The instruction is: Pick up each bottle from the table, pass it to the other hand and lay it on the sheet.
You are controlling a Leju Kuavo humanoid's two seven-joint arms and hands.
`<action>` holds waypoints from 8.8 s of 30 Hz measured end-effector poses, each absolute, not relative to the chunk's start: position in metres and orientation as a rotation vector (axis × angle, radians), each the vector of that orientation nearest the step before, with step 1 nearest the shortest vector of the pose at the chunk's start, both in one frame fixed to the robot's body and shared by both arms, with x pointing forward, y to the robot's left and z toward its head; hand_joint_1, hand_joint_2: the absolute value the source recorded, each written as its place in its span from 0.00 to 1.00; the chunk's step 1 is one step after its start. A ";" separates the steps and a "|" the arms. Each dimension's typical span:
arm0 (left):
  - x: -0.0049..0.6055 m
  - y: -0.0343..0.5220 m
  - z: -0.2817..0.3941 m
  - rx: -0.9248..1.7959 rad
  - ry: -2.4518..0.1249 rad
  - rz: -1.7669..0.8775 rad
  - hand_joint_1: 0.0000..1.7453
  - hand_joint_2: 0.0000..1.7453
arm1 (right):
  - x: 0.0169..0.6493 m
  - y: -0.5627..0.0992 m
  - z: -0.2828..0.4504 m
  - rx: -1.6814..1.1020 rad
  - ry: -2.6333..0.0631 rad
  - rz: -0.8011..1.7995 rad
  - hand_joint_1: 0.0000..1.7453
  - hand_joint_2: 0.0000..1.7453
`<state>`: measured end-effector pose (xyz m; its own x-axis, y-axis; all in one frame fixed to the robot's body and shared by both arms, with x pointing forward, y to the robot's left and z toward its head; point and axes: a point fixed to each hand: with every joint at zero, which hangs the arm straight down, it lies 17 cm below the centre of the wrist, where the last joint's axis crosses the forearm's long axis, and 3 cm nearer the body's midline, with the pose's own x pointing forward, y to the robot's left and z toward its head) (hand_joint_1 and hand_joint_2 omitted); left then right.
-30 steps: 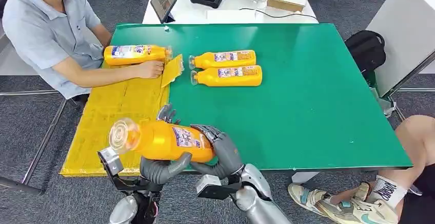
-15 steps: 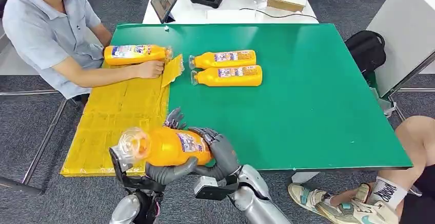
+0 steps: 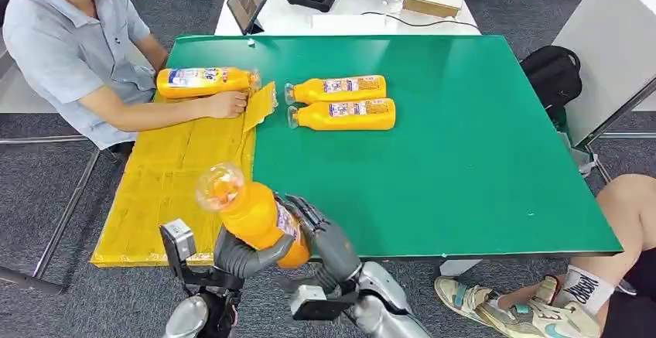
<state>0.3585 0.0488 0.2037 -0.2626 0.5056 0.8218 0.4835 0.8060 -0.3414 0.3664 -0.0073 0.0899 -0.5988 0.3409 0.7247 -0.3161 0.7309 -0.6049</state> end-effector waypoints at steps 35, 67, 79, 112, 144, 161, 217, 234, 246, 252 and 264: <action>0.488 0.216 0.180 0.911 -1.953 -0.688 0.98 1.00 | 0.330 -0.160 0.139 -0.382 -2.117 0.570 0.00 0.00; 0.538 0.163 0.051 0.494 -1.470 -1.255 0.00 1.00 | 0.348 -0.149 0.098 -0.232 -1.999 0.526 0.00 0.00; 0.524 0.148 0.070 0.079 -1.550 -1.094 0.00 1.00 | 0.358 -0.162 0.093 -0.255 -1.981 0.478 0.00 0.00; 0.398 0.209 0.352 0.531 -2.556 0.147 0.00 1.00 | 0.371 -0.181 0.103 -0.471 -1.987 0.547 0.00 1.00; 0.387 0.164 0.321 0.587 -2.483 -0.080 0.00 1.00 | 0.489 -0.225 0.035 -0.597 -1.619 0.874 0.00 1.00; 0.398 0.144 0.297 0.252 -2.360 -0.107 0.00 1.00 | 0.512 -0.266 0.001 -0.846 -1.239 1.029 0.00 1.00; 0.356 0.131 0.196 -0.371 -1.965 0.166 0.00 1.00 | 0.395 -0.283 0.104 -0.341 -1.827 0.056 1.00 1.00; 0.345 0.056 0.222 -0.562 -2.007 -0.060 0.00 1.00 | 0.420 -0.169 0.147 -0.111 -1.950 0.199 1.00 1.00; 0.351 0.021 0.230 -0.763 -1.883 -0.039 0.00 1.00 | 0.418 -0.075 0.135 0.007 -2.038 0.466 0.98 1.00; 0.355 0.011 0.219 -0.727 -1.826 -0.066 0.00 1.00 | 0.418 -0.057 0.122 -0.006 -2.018 0.528 0.88 1.00; 0.363 0.021 0.222 -0.553 -1.933 -0.062 0.00 1.00 | 0.413 -0.023 0.118 0.092 -1.985 0.513 1.00 1.00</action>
